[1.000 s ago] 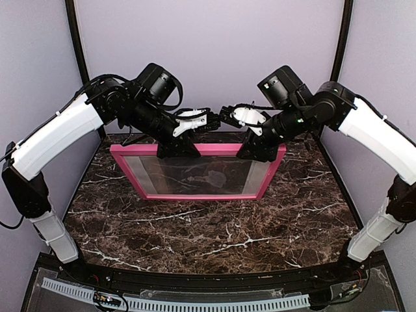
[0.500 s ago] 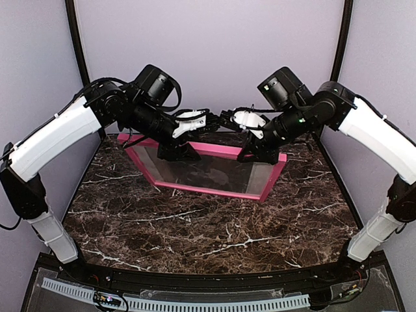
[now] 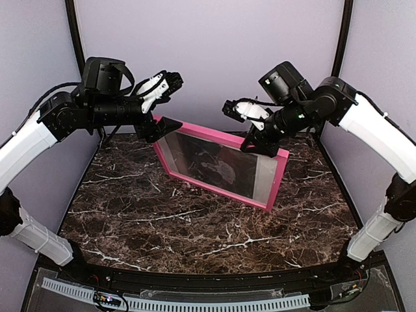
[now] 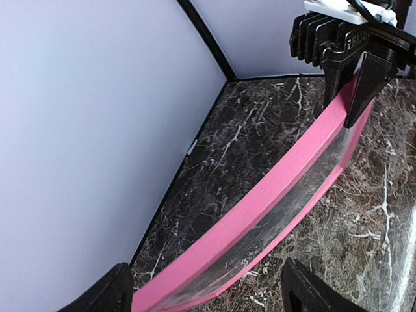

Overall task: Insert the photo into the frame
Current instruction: Turn over the photo frame.

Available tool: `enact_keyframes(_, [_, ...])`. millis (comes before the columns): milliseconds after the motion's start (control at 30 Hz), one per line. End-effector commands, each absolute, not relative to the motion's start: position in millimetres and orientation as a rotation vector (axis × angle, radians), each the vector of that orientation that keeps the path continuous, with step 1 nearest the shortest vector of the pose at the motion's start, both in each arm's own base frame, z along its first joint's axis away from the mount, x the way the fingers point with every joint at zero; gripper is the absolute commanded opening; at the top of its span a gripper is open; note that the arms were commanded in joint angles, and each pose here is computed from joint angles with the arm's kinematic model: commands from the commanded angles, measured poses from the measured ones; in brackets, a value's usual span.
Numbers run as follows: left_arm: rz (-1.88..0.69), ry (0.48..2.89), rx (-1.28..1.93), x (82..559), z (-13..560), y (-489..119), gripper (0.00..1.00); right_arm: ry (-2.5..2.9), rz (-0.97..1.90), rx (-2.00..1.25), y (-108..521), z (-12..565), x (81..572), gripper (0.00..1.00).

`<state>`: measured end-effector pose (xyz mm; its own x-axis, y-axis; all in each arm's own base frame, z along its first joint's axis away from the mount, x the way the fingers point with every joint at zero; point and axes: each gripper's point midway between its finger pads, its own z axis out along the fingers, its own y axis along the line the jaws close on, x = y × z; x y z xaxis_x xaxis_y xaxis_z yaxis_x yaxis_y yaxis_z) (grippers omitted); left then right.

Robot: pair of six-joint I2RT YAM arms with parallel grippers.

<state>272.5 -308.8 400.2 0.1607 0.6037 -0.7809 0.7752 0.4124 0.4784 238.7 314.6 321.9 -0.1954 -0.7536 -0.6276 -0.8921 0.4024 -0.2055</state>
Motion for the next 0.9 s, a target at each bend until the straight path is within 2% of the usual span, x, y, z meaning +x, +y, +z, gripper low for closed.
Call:
enact_keyframes(0, [-0.119, 1.564, 1.019, 292, 421, -283, 0.83, 1.966, 0.406, -1.1, 327, 378, 270, 0.0])
enact_keyframes(300, [-0.14, 1.742, 0.806, 307, 379, -259, 0.84, 2.073, 0.672, -0.645, 317, 404, 336, 0.0])
enact_keyframes(667, [-0.252, 1.944, 0.739, 311, 287, -274, 0.84, 2.142, 0.881, -0.2, 271, 359, 379, 0.0])
enact_keyframes(867, [-0.301, 1.994, 0.751, 308, 257, -282, 0.84, 2.175, 0.998, -0.039, 251, 319, 373, 0.17])
